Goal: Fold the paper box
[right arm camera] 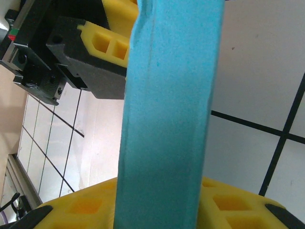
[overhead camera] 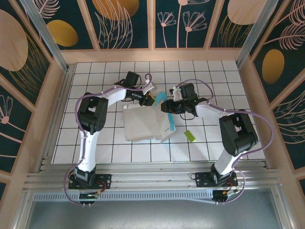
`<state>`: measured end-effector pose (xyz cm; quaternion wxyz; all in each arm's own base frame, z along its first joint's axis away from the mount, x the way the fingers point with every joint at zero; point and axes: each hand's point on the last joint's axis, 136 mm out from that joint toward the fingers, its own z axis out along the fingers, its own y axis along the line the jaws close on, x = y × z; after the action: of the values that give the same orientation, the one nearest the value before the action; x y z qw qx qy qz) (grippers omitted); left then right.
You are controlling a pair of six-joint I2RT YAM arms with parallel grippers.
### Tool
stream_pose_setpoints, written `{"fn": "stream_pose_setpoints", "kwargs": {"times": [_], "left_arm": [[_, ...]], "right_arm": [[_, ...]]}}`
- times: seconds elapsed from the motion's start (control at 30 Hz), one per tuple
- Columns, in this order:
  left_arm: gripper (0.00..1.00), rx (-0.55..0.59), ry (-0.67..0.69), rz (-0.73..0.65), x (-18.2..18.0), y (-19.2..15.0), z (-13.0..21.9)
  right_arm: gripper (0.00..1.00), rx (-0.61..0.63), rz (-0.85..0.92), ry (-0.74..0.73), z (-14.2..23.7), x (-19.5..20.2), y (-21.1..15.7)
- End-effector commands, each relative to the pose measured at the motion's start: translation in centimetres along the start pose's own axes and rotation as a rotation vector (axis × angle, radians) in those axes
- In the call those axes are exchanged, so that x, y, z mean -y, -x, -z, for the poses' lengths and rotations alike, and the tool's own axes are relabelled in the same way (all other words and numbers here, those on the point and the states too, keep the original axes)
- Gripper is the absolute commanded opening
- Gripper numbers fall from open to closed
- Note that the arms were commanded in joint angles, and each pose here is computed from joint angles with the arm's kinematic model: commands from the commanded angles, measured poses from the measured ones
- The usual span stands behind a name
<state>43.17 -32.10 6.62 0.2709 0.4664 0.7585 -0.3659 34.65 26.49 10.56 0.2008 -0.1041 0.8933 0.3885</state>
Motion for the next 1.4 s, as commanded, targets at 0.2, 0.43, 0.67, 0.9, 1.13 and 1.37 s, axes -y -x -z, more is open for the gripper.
{"fn": "stream_pose_setpoints", "kwargs": {"times": [0.2, 0.43, 0.67, 0.9, 1.13, 1.37], "left_arm": [[0.28, 0.024, 0.001, -0.057, -0.2, 1.6, -1.6], [0.11, 0.025, -0.011, -0.058, -0.1, 1.7, -1.8], [0.18, 0.019, 0.052, -0.077, -0.4, 1.7, -1.9], [0.04, 0.058, 0.053, -0.086, -0.2, 2.7, -2.0], [0.06, 0.070, 0.081, -0.094, 0.0, 2.7, -1.8], [0.03, 0.130, 0.166, -0.110, -0.4, 3.7, -0.6]], "right_arm": [[0.37, -0.003, 0.058, 0.054, -0.4, -1.2, 0.1], [0.37, -0.002, 0.056, 0.053, -0.4, -1.2, 0.0], [0.37, 0.001, 0.060, 0.056, -0.3, -1.4, 0.2], [0.37, -0.004, 0.059, 0.056, -0.4, -1.5, 0.2], [0.42, 0.021, 0.061, 0.039, 0.1, -1.8, 1.0], [0.65, 0.135, 0.096, -0.004, 2.7, -3.3, 4.0]]}}
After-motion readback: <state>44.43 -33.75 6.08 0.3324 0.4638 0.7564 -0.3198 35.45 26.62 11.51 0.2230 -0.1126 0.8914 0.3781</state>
